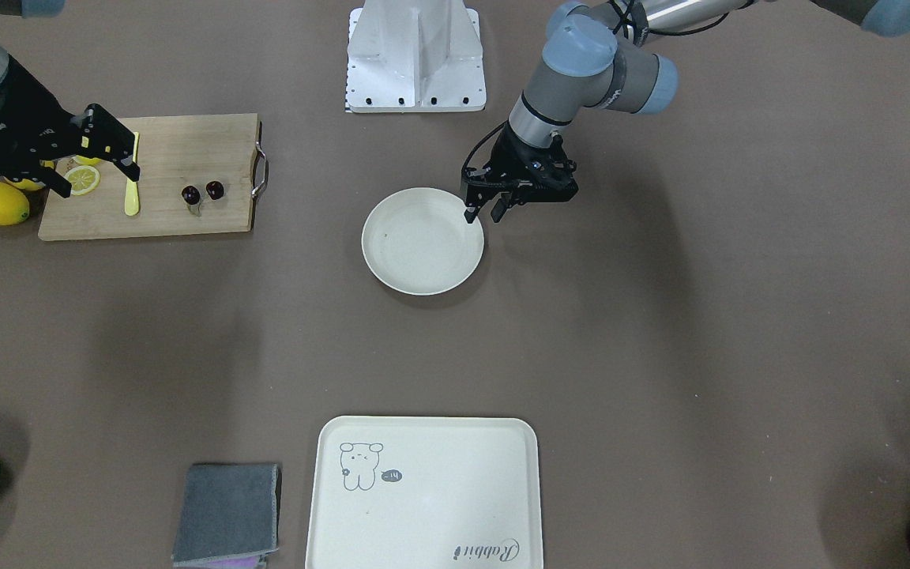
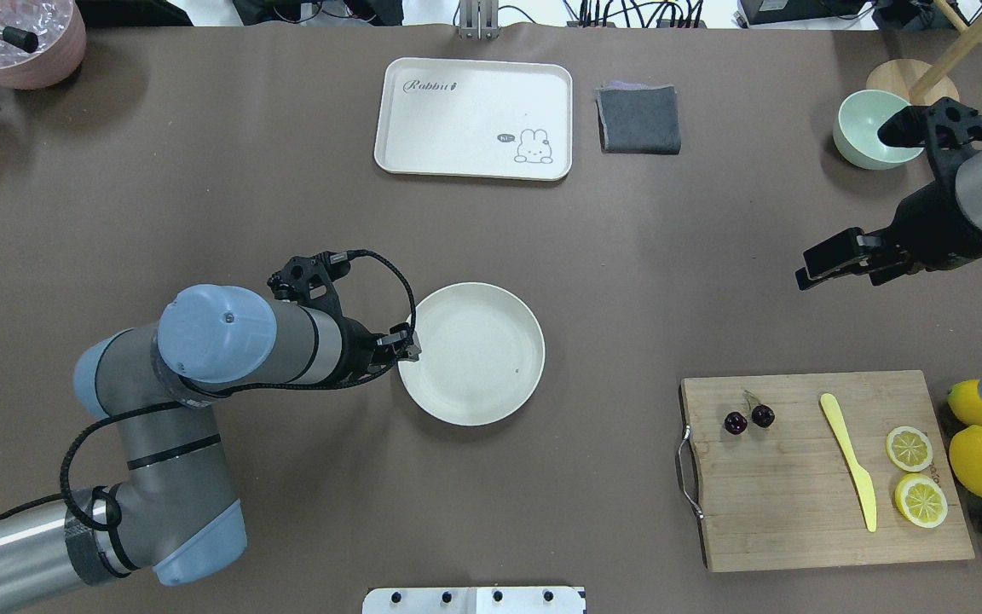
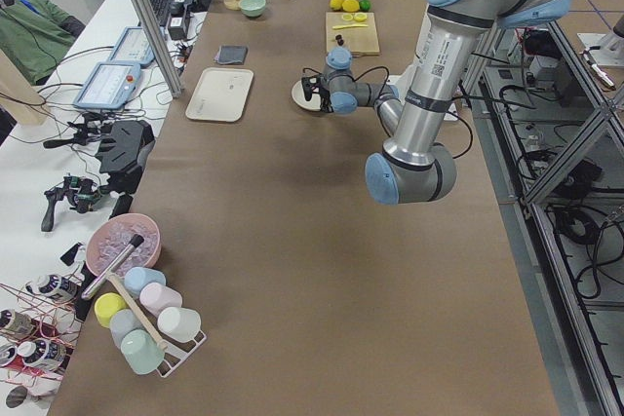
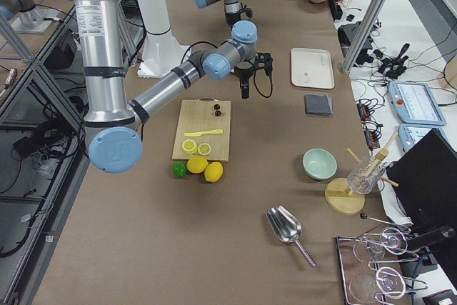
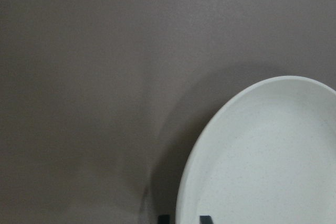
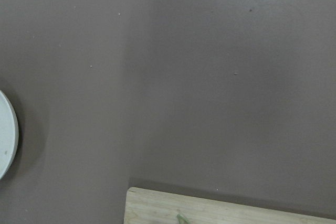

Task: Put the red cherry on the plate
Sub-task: 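Release the plate with the left gripper while the right gripper moves over cherries, then lower the right gripper onto the cherry stems and close it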

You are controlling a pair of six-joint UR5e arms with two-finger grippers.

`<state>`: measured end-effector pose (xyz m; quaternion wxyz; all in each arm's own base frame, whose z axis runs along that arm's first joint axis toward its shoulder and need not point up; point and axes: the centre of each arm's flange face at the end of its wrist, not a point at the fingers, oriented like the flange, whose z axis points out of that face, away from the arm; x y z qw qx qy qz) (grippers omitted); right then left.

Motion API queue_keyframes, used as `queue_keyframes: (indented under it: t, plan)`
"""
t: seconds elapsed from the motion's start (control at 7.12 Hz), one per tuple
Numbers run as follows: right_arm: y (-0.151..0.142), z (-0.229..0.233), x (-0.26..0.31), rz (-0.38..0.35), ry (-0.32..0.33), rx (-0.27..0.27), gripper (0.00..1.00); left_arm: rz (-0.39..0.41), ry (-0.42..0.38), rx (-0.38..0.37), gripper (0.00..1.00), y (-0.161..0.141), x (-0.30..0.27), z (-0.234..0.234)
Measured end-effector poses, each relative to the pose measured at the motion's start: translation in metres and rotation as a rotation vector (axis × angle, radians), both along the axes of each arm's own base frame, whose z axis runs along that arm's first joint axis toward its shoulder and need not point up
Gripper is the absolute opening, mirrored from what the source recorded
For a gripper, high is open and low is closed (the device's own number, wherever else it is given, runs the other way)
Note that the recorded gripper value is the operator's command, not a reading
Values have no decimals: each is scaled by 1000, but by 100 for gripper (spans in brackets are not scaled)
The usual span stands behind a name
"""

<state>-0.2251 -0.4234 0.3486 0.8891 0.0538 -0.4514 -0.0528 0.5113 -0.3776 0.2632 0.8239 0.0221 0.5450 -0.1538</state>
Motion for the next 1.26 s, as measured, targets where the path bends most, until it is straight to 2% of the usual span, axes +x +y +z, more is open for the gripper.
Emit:
queue_keyframes:
  t: [0.14,0.42,0.7,0.84,1.26]
  plan:
    - [9,1,-17,-25,9,24,100,5,-3,9,98,-13,-22,-13]
    - [36,15,-50,-63,35,25,100,27,-21,109,98,-33,-58,-30]
    - [64,41,-78,-54,68,65,100,8,-44,145,98,-47,-70,-28]
    - [73,50,-86,-24,76,29,100,-5,-59,147,98,-52,-69,-23]
    - [80,73,-102,141,107,-185,100,-20,-77,146,98,-58,-68,-17]
